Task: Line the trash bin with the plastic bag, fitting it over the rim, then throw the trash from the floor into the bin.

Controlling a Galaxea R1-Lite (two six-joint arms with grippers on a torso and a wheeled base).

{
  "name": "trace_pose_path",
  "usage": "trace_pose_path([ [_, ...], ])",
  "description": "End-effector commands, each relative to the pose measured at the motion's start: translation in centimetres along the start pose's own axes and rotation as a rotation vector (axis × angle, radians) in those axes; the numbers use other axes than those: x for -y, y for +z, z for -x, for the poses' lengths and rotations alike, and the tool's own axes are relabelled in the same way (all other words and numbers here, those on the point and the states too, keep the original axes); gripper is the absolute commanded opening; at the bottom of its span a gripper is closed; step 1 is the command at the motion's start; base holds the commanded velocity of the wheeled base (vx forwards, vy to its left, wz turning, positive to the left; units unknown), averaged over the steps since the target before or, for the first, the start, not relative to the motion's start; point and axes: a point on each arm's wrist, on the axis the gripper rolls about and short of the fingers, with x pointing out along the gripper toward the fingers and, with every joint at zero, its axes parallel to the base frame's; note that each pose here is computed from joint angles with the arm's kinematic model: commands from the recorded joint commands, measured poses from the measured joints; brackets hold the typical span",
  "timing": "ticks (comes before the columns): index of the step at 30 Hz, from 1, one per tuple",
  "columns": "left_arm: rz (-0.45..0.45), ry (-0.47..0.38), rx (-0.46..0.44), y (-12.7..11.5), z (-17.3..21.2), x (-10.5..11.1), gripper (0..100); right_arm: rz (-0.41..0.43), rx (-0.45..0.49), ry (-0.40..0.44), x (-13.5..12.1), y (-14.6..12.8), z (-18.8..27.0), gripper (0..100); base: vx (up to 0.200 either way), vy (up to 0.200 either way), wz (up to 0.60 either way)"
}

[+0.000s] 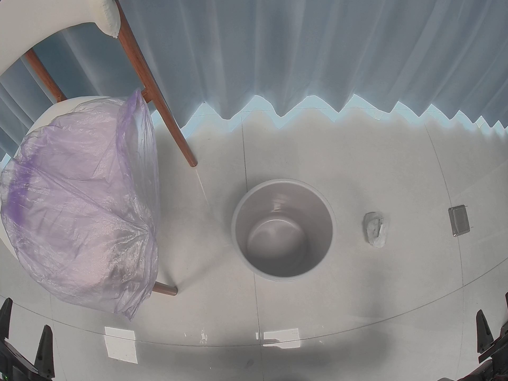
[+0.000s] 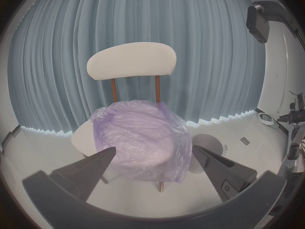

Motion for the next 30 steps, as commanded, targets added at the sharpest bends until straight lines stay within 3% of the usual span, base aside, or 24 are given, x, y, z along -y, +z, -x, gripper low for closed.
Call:
trace_pose_path([
  [1,0.008,-0.057,0.020,2.5,-0.1,-0.1,100,-0.010,0.000,0.000,0.0,-0.5,0.0,100,0.000,0.000,0.00],
  [9,0.045,-0.299,-0.080,9.1,-5.1,-0.3,100,-0.018,0.000,-0.003,0.0,-0.5,0.0,100,0.000,0.000,0.00],
  [10,0.045,-0.299,-0.080,9.1,-5.1,-0.3,100,-0.018,0.000,-0.003,0.0,-0.5,0.0,100,0.000,0.000,0.00],
  [14,0.064,-0.473,-0.110,12.2,-8.5,0.2,100,-0.016,0.000,-0.003,0.0,-0.5,0.0,100,0.000,0.000,0.00],
  [19,0.078,-0.626,-0.163,13.5,-12.0,1.3,100,-0.016,0.000,-0.003,0.0,-0.5,0.0,100,0.000,0.000,0.00],
  [30,-0.024,-0.706,-0.255,13.1,-18.7,3.5,100,-0.015,0.000,-0.002,0.0,-0.5,0.0,100,0.000,0.000,0.00],
])
